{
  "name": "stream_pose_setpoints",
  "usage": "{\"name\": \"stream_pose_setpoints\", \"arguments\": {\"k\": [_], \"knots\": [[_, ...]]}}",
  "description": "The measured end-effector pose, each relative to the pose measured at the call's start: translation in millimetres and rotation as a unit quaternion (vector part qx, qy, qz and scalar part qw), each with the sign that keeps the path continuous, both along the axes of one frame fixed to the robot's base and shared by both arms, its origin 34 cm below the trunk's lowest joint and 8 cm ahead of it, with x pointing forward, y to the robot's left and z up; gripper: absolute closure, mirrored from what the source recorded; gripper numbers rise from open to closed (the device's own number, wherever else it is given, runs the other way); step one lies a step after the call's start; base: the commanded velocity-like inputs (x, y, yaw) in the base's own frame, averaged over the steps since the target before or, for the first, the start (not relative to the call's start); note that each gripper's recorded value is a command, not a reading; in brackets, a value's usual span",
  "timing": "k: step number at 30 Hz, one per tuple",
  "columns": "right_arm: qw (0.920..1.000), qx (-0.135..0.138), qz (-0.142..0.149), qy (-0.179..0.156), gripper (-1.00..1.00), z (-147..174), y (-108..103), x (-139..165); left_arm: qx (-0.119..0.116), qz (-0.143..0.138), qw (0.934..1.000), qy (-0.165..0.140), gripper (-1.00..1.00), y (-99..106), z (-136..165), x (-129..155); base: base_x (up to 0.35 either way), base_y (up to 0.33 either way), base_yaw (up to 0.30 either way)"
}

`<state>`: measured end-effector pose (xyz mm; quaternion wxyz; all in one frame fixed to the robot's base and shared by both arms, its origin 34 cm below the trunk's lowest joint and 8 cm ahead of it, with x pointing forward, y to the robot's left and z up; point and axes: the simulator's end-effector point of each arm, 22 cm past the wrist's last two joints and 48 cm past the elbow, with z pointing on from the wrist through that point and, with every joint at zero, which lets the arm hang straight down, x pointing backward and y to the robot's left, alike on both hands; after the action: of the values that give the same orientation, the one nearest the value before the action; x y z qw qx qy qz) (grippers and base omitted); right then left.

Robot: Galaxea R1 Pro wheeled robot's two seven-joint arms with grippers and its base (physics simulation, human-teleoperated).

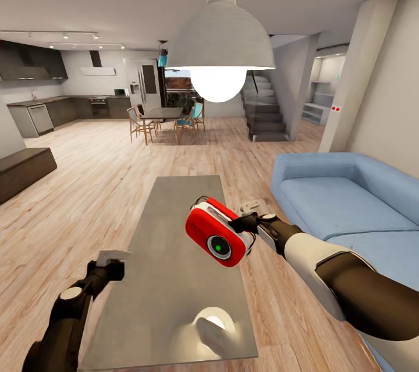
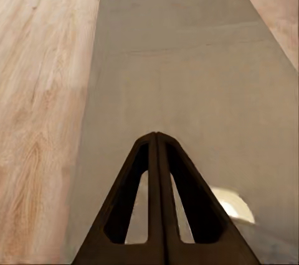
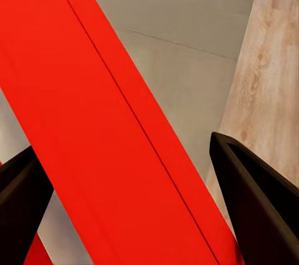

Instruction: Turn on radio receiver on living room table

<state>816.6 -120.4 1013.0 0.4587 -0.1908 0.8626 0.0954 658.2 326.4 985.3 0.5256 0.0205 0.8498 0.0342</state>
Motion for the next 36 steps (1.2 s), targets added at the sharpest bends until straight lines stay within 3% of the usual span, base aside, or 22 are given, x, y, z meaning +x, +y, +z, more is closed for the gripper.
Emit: {"name": "stream_pose_setpoints", "arguments": {"k": [4,7,10,13,15,22,24,28,36], "knots": [[1.0,-0.002,0.001,-0.001,1.0,0,0,0,-0.008,0.024,0.9997,0.003,1.0,39,-2,-10,0.0,0.0,0.0],[1.0,-0.006,0.002,-0.002,1.0,0,-1,0,-0.009,0.029,0.9995,-0.003,1.0,46,3,-11,0.0,0.0,0.0],[0.9999,-0.009,0.004,-0.003,1.0,0,-1,0,-0.002,0.034,0.9988,-0.036,1.0,52,32,-7,0.0,0.0,0.0],[0.9999,-0.01,0.004,-0.003,1.0,0,-1,0,-0.018,0.035,0.9978,-0.053,1.0,49,42,-4,0.0,0.0,0.0],[0.9999,-0.013,0.006,-0.003,1.0,0,-1,0,-0.026,0.037,0.9978,-0.049,1.0,48,35,-6,0.0,0.0,0.0],[0.9984,-0.05,0.027,-0.002,1.0,-6,0,-4,-0.037,0.027,0.9973,-0.056,1.0,36,22,-4,0.0,0.0,0.0],[0.998,-0.054,0.033,0.009,1.0,-10,10,-8,-0.045,0.024,0.9971,-0.057,1.0,27,21,-3,0.0,0.0,0.0],[0.9943,-0.088,0.049,0.035,1.0,-22,21,-20,-0.049,0.021,0.9972,-0.053,1.0,21,19,-3,0.0,0.0,0.0],[0.9939,-0.091,0.05,0.036,1.0,-22,22,-20,-0.048,0.02,0.9974,-0.051,1.0,21,19,-3,0.073,0.0,0.0]]}}
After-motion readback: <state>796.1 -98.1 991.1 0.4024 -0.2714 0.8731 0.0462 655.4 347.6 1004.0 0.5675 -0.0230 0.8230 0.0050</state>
